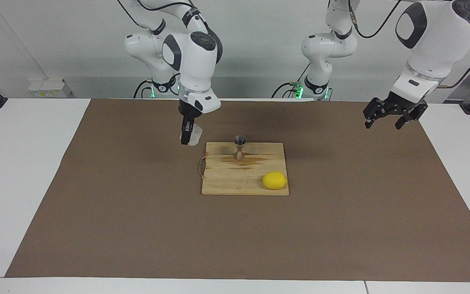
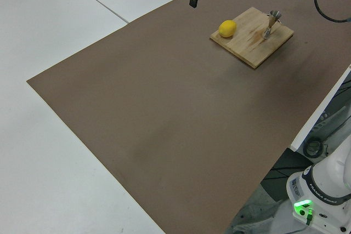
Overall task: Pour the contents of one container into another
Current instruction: 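Carry the white cup back beside the board with the right gripper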
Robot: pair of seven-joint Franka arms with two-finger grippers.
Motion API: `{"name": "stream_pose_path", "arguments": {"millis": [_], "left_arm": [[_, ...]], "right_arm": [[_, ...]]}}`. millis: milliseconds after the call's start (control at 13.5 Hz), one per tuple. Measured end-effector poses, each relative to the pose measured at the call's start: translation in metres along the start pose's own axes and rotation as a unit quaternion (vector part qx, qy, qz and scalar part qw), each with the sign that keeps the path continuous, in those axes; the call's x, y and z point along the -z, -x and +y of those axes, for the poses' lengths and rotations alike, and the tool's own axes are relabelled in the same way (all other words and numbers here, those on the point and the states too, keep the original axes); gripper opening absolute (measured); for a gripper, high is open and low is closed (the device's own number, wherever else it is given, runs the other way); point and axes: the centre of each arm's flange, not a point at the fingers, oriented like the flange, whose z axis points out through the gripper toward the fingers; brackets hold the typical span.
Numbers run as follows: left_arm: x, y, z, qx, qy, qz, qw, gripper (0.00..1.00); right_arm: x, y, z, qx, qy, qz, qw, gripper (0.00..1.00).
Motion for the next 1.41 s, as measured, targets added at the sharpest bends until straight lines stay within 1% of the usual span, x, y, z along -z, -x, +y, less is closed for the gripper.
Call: {"name": "stream_pose_path", "arguments": {"millis": [74, 297, 371, 520, 668, 816, 965, 1039, 1188, 1410], "left_arm": [[0.000, 0.000, 0.000, 0.000, 0.000, 0.000, 1.000, 1.00], [0.000, 0.000, 0.000, 0.000, 0.000, 0.000, 1.000, 1.00], [0.000, 0.000, 0.000, 0.000, 0.000, 0.000, 1.000, 1.00], [0.000, 0.000, -0.001, 0.001, 0.000, 0.000, 1.000, 1.00], [0.000, 0.000, -0.006, 0.005, -0.001, 0.002, 1.000, 1.00], [0.004, -0.001, -0.020, 0.017, -0.001, 0.010, 1.000, 1.00], [0.016, -0.001, -0.026, 0.021, -0.002, 0.021, 1.000, 1.00], [0.021, 0.000, -0.026, 0.021, -0.002, 0.021, 1.000, 1.00], [0.023, 0.006, -0.023, 0.015, -0.001, 0.009, 1.000, 1.00], [0.023, 0.009, -0.013, -0.001, -0.001, -0.002, 1.000, 1.00]], "right_arm": [[-0.006, 0.015, 0.005, -0.006, -0.013, 0.012, 1.000, 0.49], [-0.031, 0.044, 0.006, -0.002, -0.050, 0.037, 0.998, 0.49], [-0.045, 0.063, 0.007, -0.001, -0.058, 0.053, 0.997, 0.49], [-0.072, 0.104, 0.008, 0.007, -0.061, 0.080, 0.995, 0.49], [-0.100, 0.144, 0.003, 0.023, -0.064, 0.092, 0.993, 0.49], [-0.120, 0.172, -0.002, 0.041, -0.053, 0.105, 0.992, 0.49], [-0.137, 0.186, -0.008, 0.050, -0.032, 0.104, 0.993, 0.49], [-0.146, 0.188, -0.012, 0.050, -0.024, 0.104, 0.993, 0.49], [-0.165, 0.185, -0.020, 0.048, -0.011, 0.103, 0.993, 0.49], [-0.180, 0.181, -0.024, 0.048, -0.005, 0.105, 0.993, 0.49]]}}
